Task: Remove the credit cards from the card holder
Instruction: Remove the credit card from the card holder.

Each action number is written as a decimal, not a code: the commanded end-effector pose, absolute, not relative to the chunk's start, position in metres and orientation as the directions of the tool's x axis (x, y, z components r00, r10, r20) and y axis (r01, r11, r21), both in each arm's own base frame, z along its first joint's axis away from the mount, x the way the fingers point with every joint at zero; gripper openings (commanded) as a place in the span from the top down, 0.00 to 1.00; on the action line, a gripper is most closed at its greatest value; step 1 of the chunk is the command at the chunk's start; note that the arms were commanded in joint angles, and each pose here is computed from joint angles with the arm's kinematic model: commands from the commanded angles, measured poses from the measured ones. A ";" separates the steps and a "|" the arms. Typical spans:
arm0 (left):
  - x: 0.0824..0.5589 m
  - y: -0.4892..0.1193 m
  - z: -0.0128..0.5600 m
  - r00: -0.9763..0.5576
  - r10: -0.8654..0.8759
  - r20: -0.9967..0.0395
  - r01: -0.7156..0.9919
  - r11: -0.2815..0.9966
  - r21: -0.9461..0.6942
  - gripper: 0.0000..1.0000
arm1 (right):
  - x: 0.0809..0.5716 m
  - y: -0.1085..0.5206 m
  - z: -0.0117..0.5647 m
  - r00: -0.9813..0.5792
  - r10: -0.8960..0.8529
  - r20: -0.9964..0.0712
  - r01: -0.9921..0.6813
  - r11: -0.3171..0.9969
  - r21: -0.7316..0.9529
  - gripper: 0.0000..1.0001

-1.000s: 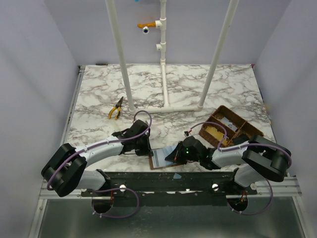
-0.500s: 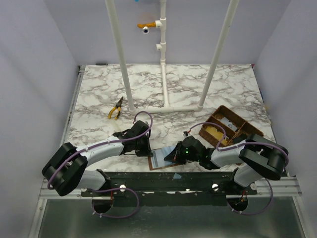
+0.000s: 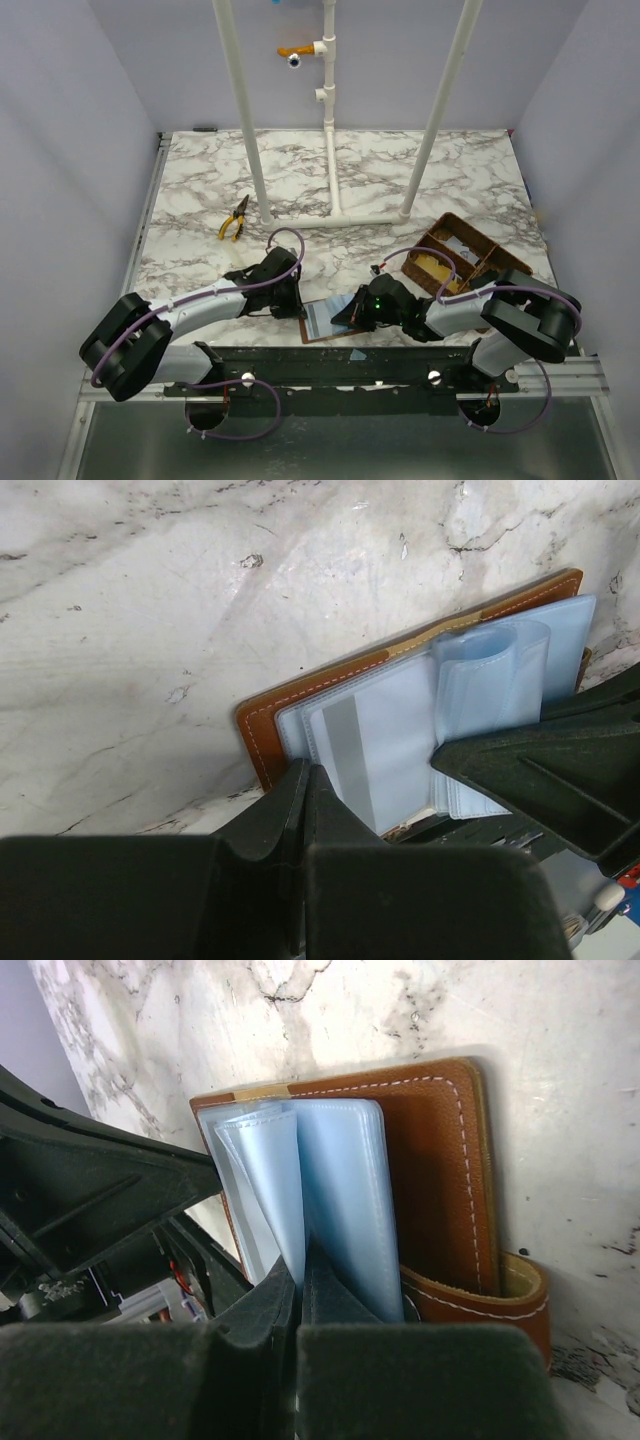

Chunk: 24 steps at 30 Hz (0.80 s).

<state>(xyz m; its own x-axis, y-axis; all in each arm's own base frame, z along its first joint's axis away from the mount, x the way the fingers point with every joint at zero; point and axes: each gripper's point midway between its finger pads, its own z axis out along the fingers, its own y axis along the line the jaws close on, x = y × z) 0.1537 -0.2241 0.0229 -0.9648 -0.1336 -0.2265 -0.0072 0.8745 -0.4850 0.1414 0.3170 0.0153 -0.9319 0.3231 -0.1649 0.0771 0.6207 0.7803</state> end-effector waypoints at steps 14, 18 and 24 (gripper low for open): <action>0.149 -0.250 0.027 -0.978 -0.089 -0.190 0.039 0.812 -0.583 1.00 | 0.126 0.298 -0.021 -0.950 0.287 -0.120 0.126 0.708 0.695 0.99; 0.149 -0.258 0.034 -0.978 -0.091 -0.190 0.048 0.782 -0.621 1.00 | 0.126 0.299 -0.021 -0.951 0.283 -0.122 0.121 0.708 0.696 0.99; 0.148 -0.250 0.019 -0.982 -0.089 -0.164 0.019 0.825 -0.564 1.00 | 0.130 0.301 -0.011 -0.949 0.278 -0.147 0.100 0.710 0.697 0.95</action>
